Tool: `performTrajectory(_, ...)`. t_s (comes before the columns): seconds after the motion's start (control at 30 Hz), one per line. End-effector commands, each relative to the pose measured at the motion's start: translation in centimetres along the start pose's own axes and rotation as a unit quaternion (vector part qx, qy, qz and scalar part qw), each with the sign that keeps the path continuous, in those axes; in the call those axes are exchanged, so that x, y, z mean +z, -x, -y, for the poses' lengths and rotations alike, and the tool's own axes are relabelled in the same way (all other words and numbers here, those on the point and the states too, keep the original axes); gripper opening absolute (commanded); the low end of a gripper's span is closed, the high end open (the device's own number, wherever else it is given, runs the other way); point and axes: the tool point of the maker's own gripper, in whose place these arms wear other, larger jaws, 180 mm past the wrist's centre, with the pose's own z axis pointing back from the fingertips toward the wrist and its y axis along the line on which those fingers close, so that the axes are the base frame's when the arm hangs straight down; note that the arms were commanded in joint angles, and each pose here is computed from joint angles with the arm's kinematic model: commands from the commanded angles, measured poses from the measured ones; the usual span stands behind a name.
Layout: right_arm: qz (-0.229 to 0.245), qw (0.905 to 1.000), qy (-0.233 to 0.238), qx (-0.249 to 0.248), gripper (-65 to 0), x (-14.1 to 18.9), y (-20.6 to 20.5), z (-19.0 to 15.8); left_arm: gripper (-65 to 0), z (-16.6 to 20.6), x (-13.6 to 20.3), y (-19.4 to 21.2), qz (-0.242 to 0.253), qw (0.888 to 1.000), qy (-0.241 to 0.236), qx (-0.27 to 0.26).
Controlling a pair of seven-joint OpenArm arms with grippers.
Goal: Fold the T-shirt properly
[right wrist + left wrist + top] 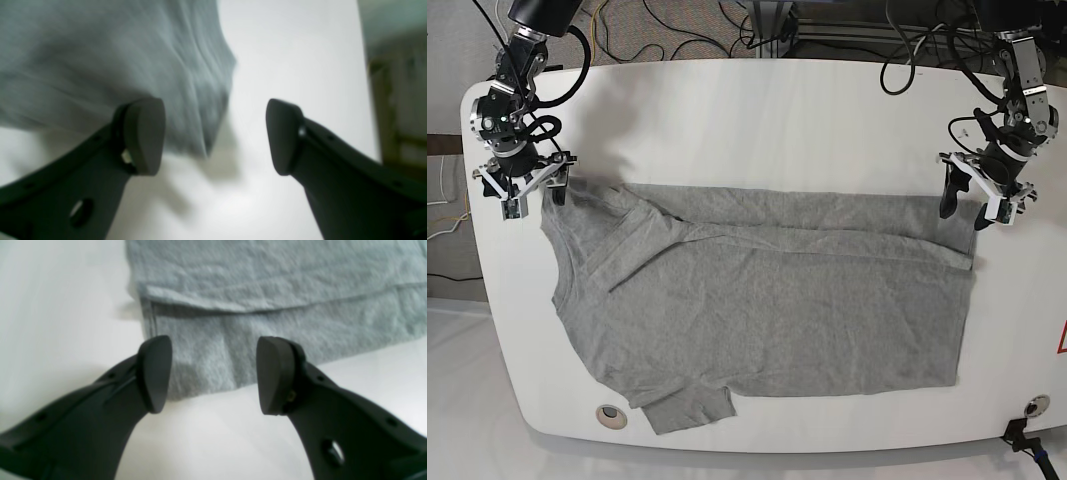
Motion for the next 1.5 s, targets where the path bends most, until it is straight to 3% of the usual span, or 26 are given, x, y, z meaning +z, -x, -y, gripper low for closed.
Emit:
performTrajectory(0.0,0.009,0.9997,0.004,-0.021,-19.4,-0.3,0.5,1.1,-27.3,-1.6,0.7,-2.2,0.039,0.999,-0.019,-0.003)
performTrajectory(0.2,-0.004,0.9974,-0.019,-0.069,-19.4,-1.1,2.5,0.6,-27.3,-2.0,1.0,-2.2,0.043,0.999,-0.027,0.003)
performTrajectory(0.6,-0.008,0.9962,-0.028,-0.082,-19.4,-1.8,3.1,-0.1,-27.3,-2.0,1.0,-2.1,0.043,0.999,-0.027,0.003)
performTrajectory(0.83,-0.007,0.9952,-0.057,-0.080,-20.0,-2.0,3.3,-1.6,-27.3,-2.7,1.3,-2.1,0.044,0.998,-0.038,0.007)
performTrajectory(0.9,-0.007,0.9951,-0.057,-0.081,-25.4,-2.0,3.3,-1.7,-27.3,-3.2,1.6,-2.2,0.046,0.998,-0.045,0.008)
performTrajectory(1.07,-0.007,0.9950,-0.057,-0.081,-50.0,-2.0,3.3,-1.7,-27.3,-4.4,1.9,-1.7,0.043,0.997,-0.061,0.019)
performTrajectory(1.17,-0.007,0.9949,-0.058,-0.082,-60.3,-2.1,3.4,-1.8,-27.1,-4.8,1.5,-0.4,0.030,0.997,-0.064,0.037)
performTrajectory(1.47,-0.009,0.9950,-0.058,-0.081,-63.5,-2.0,3.5,-1.8,-26.8,-6.3,0.4,2.2,0.007,0.993,-0.077,0.085)
